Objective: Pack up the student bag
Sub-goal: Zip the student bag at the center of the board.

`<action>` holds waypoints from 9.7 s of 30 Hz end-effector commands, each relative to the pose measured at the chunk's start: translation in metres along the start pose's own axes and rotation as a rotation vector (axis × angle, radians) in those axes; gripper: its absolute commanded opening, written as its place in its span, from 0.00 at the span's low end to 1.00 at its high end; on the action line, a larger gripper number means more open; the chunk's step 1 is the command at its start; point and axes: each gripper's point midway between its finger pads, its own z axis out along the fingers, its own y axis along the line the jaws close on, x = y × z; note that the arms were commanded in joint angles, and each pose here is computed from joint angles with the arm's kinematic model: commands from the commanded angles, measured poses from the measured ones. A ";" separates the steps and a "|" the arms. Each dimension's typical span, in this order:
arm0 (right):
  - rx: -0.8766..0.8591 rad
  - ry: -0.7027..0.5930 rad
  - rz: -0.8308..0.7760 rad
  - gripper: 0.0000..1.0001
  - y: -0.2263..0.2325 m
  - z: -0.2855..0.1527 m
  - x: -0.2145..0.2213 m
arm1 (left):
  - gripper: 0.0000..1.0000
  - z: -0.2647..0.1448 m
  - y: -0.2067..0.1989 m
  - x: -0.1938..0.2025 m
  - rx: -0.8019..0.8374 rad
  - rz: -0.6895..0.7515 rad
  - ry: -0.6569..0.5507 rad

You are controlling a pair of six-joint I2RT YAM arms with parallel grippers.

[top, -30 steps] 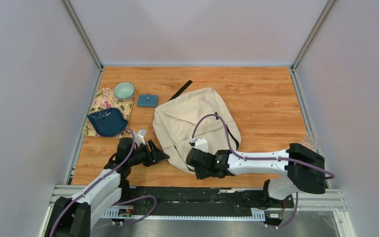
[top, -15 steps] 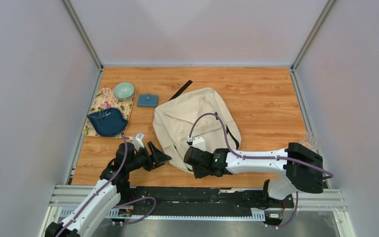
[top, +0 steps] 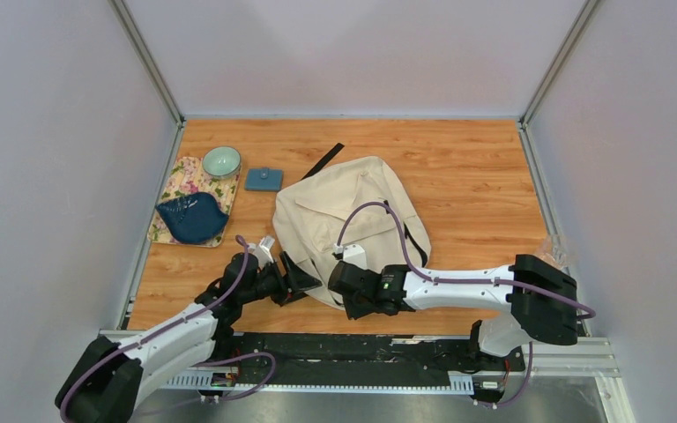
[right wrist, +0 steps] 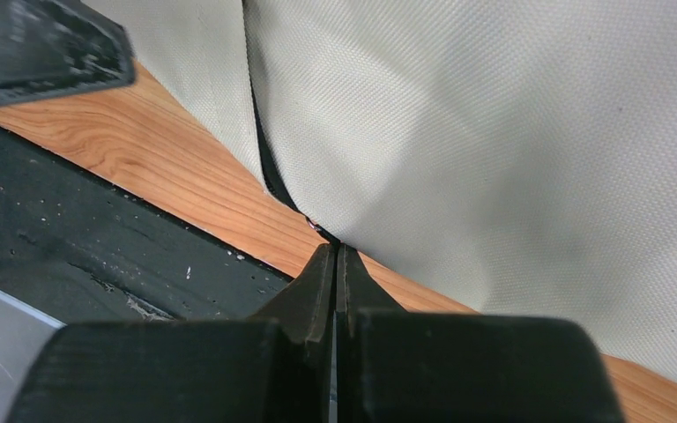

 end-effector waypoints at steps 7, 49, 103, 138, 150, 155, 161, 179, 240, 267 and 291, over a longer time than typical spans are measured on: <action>-0.041 -0.036 0.016 0.00 0.013 -0.001 -0.013 | 0.52 0.008 0.015 0.005 -0.027 0.017 -0.007; 0.119 -0.084 0.050 0.00 -0.049 -0.009 -0.009 | 0.53 -0.036 0.037 -0.057 -0.194 0.214 -0.056; 0.191 -0.115 0.064 0.00 -0.072 -0.017 -0.020 | 0.00 0.000 0.063 0.002 -0.266 0.070 -0.082; 0.127 -0.160 0.123 0.00 -0.080 -0.026 -0.020 | 0.77 -0.084 -0.003 -0.083 -0.390 0.424 -0.291; 0.120 -0.169 0.134 0.00 -0.074 -0.026 -0.026 | 0.78 -0.025 -0.032 -0.006 -0.072 0.150 -0.073; 0.117 -0.179 0.140 0.00 -0.072 -0.028 -0.030 | 0.79 -0.011 -0.029 0.022 -0.085 0.133 -0.019; 0.114 -0.182 0.152 0.00 -0.073 -0.031 -0.029 | 0.79 0.006 -0.023 0.037 -0.031 0.037 -0.026; 0.086 -0.186 0.166 0.00 -0.072 -0.037 -0.028 | 0.77 0.037 0.001 0.027 -0.162 0.018 -0.154; 0.091 -0.233 0.270 0.00 -0.106 -0.046 -0.055 | 0.73 0.027 -0.110 0.055 0.065 1.114 0.163; 0.020 -0.236 0.254 0.00 -0.096 -0.058 -0.055 | 0.34 0.095 -0.060 0.067 -0.046 1.418 0.108; 0.246 -0.245 0.217 0.00 -0.124 -0.025 -0.099 | 0.00 0.033 0.046 0.105 -0.080 1.208 0.370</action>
